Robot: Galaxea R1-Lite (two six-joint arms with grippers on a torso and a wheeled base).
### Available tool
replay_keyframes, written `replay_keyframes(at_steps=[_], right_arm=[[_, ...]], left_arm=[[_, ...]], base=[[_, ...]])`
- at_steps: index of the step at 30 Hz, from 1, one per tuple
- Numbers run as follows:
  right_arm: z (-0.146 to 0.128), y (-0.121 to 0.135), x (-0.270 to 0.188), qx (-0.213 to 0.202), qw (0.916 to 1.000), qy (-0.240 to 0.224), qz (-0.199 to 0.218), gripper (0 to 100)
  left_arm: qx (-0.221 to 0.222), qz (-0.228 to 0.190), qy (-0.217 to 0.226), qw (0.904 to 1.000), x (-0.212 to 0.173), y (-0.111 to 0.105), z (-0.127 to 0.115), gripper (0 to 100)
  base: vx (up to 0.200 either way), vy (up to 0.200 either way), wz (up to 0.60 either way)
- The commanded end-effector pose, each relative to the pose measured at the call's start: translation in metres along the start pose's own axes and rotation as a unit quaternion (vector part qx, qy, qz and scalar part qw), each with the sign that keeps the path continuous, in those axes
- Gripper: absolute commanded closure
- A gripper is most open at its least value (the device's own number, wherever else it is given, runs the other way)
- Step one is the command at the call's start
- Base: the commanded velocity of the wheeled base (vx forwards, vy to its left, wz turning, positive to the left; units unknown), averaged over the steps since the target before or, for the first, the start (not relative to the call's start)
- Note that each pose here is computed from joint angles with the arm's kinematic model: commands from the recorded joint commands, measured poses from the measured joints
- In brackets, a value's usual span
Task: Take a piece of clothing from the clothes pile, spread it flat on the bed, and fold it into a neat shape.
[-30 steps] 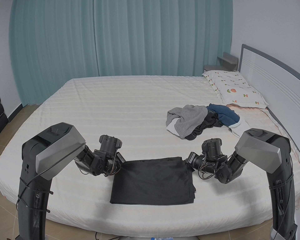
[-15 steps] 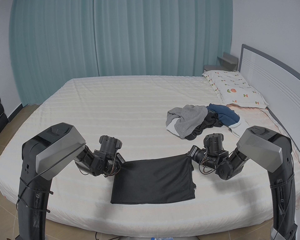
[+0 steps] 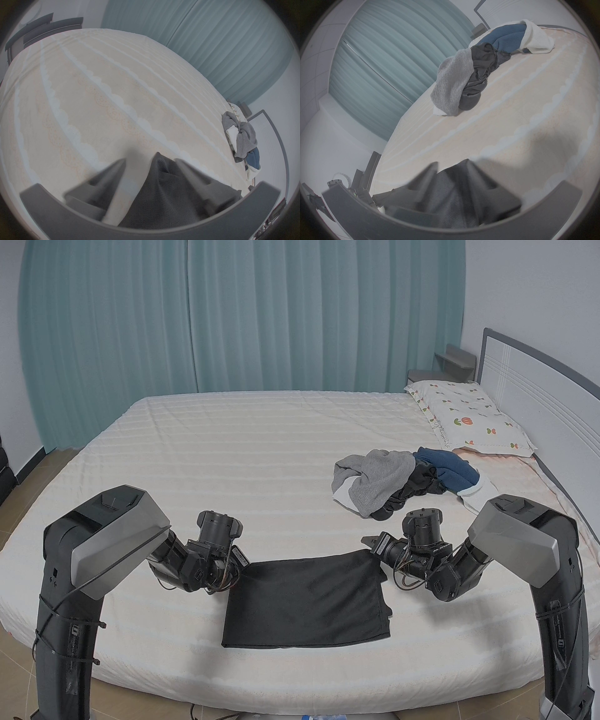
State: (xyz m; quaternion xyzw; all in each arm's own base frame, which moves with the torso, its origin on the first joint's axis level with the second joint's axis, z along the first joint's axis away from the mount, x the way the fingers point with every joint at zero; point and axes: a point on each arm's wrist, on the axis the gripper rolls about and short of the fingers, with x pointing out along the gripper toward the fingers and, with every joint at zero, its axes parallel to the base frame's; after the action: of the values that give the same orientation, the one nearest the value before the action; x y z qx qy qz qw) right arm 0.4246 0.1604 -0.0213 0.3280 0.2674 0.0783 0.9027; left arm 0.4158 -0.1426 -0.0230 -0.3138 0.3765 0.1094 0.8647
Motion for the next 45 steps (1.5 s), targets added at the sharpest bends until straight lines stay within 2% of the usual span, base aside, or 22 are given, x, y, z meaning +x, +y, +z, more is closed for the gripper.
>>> replay_keyframes(at_steps=[1,6,8,9,10,12,16,18,32,33,39,45], right_arm=[[0.005,0.001,-0.005,0.003,1.0,-0.003,0.0,0],[0.019,0.001,-0.036,0.009,0.9999,0.0,-0.006,0],[0.017,-0.001,-0.052,0.006,0.9998,0.018,-0.011,0],[0.012,-0.004,-0.068,-0.001,0.9991,0.043,-0.009,0],[0.012,-0.004,-0.068,-0.001,0.9991,0.043,-0.009,0],[-0.002,-0.01,-0.102,-0.013,0.9946,0.103,0.003,0],[-0.022,-0.011,-0.128,-0.024,0.9887,0.147,0.018,0],[-0.035,-0.012,-0.136,-0.029,0.9858,0.165,0.015,0],[-0.064,-0.011,-0.13,-0.047,0.9779,0.204,0.009,0],[-0.064,-0.01,-0.13,-0.048,0.978,0.203,0.01,100],[-0.064,-0.011,-0.128,-0.049,0.9781,0.202,0.007,100],[-0.067,-0.02,-0.137,-0.069,0.9747,0.212,-0.005,100]], left_arm=[[-0.001,0.0,0.0,1.0,0.0,0.0,0.0,0],[-0.012,0.003,0.003,0.9999,-0.003,0.003,0.001,0],[-0.02,0.002,0.005,0.9998,-0.006,0.005,0.002,0],[-0.025,0.0,0.004,0.9997,-0.012,0.007,0.007,0],[-0.025,0.0,0.004,0.9997,-0.012,0.007,0.007,0],[-0.033,-0.009,0.013,0.9993,-0.021,0.01,0.015,0],[-0.042,-0.02,0.034,0.9984,-0.029,0.017,0.021,0],[-0.042,-0.019,0.039,0.9982,-0.03,0.019,0.02,0],[-0.041,-0.014,0.041,0.9982,-0.027,0.022,0.019,0],[-0.041,-0.013,0.041,0.9982,-0.026,0.023,0.019,0],[-0.041,-0.013,0.041,0.9982,-0.026,0.023,0.02,0],[-0.041,-0.012,0.041,0.9983,-0.027,0.024,0.02,0]], base=[[0.0,0.0,0.0],[0.0,0.0,0.0],[0.0,0.0,0.0],[0.0,0.0,0.0],[0.0,0.0,0.0],[0.0,0.0,0.0],[0.0,0.0,0.0],[0.0,0.0,0.0],[0.0,0.0,0.0],[0.0,0.0,0.0],[0.0,0.0,0.0],[0.0,0.0,0.0]])
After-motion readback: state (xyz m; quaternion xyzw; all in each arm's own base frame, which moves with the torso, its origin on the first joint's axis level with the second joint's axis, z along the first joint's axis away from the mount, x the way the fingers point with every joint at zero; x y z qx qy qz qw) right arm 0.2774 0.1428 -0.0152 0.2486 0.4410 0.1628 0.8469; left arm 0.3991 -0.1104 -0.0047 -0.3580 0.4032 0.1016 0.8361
